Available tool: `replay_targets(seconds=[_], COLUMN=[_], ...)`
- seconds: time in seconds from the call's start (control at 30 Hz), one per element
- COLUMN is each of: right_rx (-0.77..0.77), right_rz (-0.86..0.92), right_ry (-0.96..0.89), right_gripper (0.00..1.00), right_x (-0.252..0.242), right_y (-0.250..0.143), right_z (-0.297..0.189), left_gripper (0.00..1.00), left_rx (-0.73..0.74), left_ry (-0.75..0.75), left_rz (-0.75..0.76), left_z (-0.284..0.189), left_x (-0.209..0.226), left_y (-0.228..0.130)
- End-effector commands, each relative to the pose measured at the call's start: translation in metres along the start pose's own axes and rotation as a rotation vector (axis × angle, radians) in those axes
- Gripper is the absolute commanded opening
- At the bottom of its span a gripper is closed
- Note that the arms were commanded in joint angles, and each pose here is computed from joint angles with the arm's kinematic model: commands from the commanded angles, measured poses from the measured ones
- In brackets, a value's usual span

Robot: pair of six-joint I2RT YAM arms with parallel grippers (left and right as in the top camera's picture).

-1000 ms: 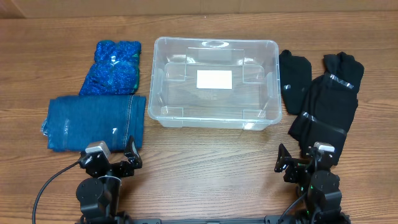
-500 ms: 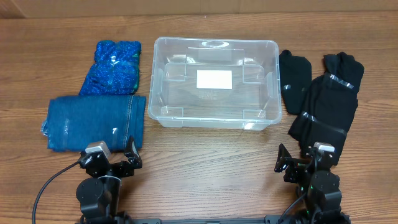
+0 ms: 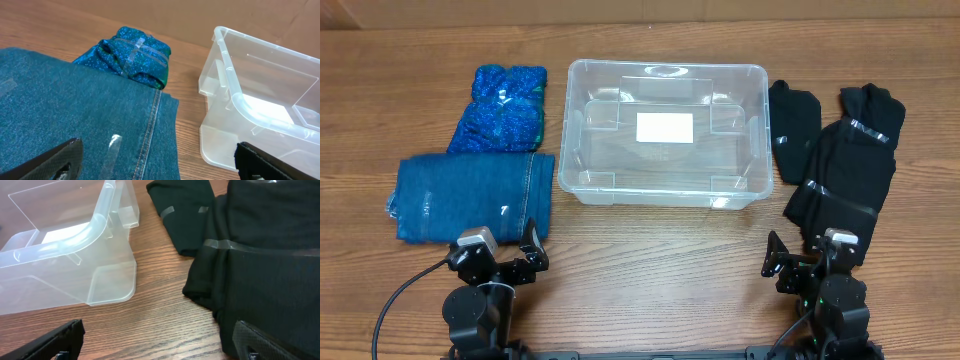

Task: Pack container

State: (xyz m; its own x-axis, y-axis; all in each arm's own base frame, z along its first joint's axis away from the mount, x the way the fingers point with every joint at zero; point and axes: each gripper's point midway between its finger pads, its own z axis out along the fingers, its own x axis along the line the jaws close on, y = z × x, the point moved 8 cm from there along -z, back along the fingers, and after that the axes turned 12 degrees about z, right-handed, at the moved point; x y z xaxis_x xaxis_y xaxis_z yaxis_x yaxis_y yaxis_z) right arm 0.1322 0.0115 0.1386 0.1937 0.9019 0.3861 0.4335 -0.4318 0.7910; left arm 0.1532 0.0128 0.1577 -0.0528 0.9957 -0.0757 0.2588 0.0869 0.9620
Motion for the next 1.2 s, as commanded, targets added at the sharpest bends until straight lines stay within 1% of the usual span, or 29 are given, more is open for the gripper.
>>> replay_targets(seconds=[0.0,0.37,0.43,0.5,0.57,0.63,0.7,0.73,0.8,0.83,0.9,0.93,1.0,1.07,1.17], right_rx=[0.004,0.004,0.004,0.004,0.004,0.004,0.004,0.004,0.004,0.004,0.004,0.004,0.004,0.004,0.004], right_rz=[0.0,0.0,0.0,0.0,0.0,0.0,0.0,0.0,0.0,0.0,0.0,0.0,0.0,0.0,0.0], right_ry=[-0.002,-0.002,-0.002,-0.002,-0.002,-0.002,-0.002,-0.002,-0.002,-0.002,-0.002,-0.002,-0.002,-0.002,-0.002], right_gripper=[1.0,1.0,1.0,1.0,1.0,1.0,1.0,1.0,1.0,1.0,1.0,1.0,1.0,1.0,1.0], right_x=[-0.002,-0.002,-0.002,-0.002,-0.002,-0.002,-0.002,-0.002,-0.002,-0.002,-0.002,-0.002,-0.002,-0.002,-0.002], right_y=[-0.004,-0.004,-0.004,-0.004,-0.004,-0.004,-0.004,-0.004,-0.004,-0.004,-0.004,-0.004,-0.004,-0.004,-0.004], right_z=[0.003,0.003,0.003,0.003,0.003,0.003,0.003,0.003,0.003,0.003,0.003,0.003,0.003,0.003,0.003], left_gripper=[1.0,1.0,1.0,1.0,1.0,1.0,1.0,1.0,1.0,1.0,1.0,1.0,1.0,1.0,1.0], left_rx=[-0.015,-0.012,-0.014,-0.045,-0.111,-0.101,0.05,0.116,0.293,0.354,0.476,0.54,0.649,0.706,0.768], left_ry=[-0.002,-0.004,-0.038,-0.051,-0.05,-0.048,-0.02,-0.005,0.026,0.028,0.02,0.039,0.138,0.243,0.449], left_rz=[-0.003,-0.005,-0.03,-0.09,-0.111,-0.112,-0.133,-0.141,-0.145,-0.126,0.016,0.055,0.026,-0.061,-0.203], left_z=[0.0,0.0,-0.001,-0.008,-0.022,-0.027,-0.016,-0.007,0.02,0.032,0.055,0.065,0.077,0.083,0.07], left_x=[0.0,0.0,-0.003,-0.006,-0.008,-0.01,-0.01,-0.008,-0.005,-0.004,0.0,0.005,0.029,0.069,0.139], left_y=[0.001,0.0,0.003,0.016,0.057,0.082,0.12,0.127,0.151,0.162,0.177,0.181,0.185,0.181,0.163])
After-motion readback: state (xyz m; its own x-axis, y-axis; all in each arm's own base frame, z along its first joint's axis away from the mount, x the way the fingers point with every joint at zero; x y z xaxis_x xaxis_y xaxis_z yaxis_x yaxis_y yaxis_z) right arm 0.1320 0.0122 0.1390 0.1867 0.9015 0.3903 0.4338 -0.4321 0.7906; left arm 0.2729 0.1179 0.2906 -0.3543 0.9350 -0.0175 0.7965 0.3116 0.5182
